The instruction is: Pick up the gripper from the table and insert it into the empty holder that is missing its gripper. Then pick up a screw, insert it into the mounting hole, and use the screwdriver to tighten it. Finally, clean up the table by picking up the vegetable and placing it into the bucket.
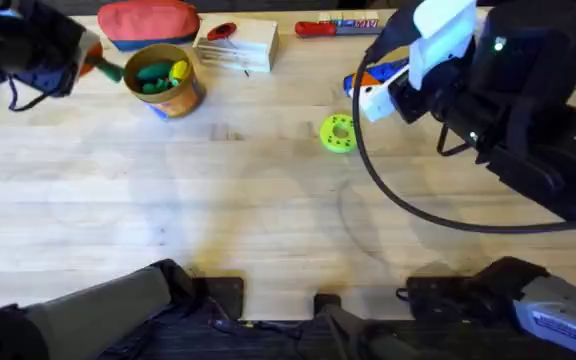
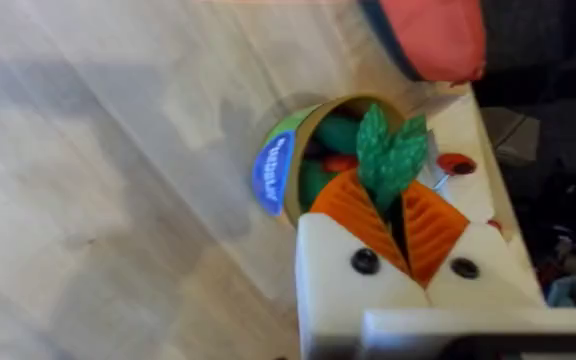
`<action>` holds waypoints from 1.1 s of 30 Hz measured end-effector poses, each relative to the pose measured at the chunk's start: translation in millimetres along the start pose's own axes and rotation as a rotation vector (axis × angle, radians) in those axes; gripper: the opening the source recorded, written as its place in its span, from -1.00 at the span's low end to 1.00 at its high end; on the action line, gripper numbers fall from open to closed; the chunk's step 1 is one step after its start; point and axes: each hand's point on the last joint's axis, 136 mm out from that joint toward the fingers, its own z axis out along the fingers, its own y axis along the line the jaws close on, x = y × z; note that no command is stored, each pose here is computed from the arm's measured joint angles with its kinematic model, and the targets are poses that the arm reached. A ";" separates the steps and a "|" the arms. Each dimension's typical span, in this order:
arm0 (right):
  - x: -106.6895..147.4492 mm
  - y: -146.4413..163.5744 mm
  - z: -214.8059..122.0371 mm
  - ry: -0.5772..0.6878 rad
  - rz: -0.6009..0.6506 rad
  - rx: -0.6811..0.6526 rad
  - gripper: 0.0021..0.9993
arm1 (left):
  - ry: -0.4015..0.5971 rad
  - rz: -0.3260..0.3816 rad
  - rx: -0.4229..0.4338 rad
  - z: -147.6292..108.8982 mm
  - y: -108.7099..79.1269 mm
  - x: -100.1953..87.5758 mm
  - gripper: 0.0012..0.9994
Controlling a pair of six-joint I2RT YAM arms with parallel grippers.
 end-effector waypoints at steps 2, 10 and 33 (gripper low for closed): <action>-0.1 -0.1 -0.1 0.000 0.000 0.000 0.98 | -0.025 0.015 0.056 1.8 -18.2 -2.8 -0.96; -3.7 -1.8 -0.1 -0.015 0.004 0.007 0.98 | -0.007 0.102 0.072 28.1 -52.1 27.2 -0.96; 26.6 6.4 -1.7 0.106 0.086 -0.028 0.98 | 0.061 0.221 -0.012 67.2 -34.8 44.3 0.98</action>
